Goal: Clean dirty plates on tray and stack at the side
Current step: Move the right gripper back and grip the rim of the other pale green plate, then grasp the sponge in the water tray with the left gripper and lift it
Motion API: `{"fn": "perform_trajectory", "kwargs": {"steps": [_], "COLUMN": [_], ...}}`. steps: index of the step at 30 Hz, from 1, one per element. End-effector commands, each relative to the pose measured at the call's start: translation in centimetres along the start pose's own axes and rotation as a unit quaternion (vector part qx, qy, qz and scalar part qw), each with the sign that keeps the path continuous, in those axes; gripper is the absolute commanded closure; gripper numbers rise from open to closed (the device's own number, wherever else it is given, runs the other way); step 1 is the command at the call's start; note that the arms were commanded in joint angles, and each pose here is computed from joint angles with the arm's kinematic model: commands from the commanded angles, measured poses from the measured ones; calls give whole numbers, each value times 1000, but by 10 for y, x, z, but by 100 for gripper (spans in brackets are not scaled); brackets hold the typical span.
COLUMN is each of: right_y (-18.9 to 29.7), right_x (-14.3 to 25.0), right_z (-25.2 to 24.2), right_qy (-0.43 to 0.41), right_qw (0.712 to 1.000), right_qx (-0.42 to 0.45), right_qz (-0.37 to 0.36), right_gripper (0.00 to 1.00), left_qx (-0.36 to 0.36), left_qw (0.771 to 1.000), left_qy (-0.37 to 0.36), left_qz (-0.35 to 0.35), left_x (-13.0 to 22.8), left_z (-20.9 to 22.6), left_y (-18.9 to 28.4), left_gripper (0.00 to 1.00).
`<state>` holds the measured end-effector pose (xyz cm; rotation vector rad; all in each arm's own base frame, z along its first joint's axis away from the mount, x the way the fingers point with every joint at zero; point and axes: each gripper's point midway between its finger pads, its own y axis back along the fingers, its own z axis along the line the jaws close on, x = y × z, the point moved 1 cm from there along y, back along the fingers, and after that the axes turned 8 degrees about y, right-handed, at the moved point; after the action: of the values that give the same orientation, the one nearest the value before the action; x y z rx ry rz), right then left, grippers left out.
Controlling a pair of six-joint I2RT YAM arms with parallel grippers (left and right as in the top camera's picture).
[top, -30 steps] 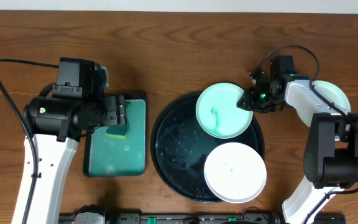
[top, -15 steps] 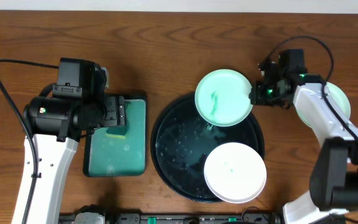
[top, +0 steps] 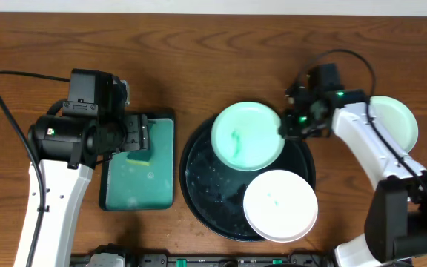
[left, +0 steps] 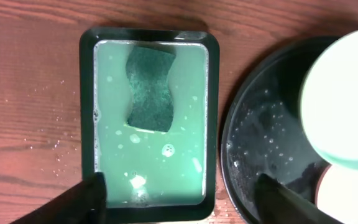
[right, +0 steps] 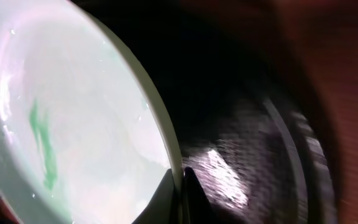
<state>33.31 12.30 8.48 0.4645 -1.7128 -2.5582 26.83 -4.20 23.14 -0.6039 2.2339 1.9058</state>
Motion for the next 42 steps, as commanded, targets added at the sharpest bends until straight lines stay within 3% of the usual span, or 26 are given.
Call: {"fn": "perform_trajectory", "kwargs": {"steps": [1, 4, 12, 23, 27, 42], "right_y": [-16, -39, -92, -94, -93, -93], "right_x": [6, 10, 21, 23, 25, 28], "right_z": [17, 20, 22, 21, 21, 22], "right_qy": [3, 4, 19, 16, 15, 12], "right_qw": [1000, 999, 997, 997, 996, 996], "right_qx": [-5, 4, 2, 3, 3, 0], "right_qz": [15, 35, 76, 81, 85, 93], "right_gripper": [99, 99, 99, 99, 99, 99], "left_qx": [-2, -4, -17, -54, -88, -65], "left_qw": [1000, 1000, 999, 988, 985, 983], "left_qy": [2, 3, 5, 16, 34, 47], "left_qz": [4, 8, 43, 144, 145, 166], "left_x": [0, 0, 4, 29, 30, 38], "left_z": [0, 1, 4, 20, 39, 48], "left_y": [-2, -5, -26, -111, -129, -194], "left_gripper": [29, 34, 34, 50, 50, 53]}}
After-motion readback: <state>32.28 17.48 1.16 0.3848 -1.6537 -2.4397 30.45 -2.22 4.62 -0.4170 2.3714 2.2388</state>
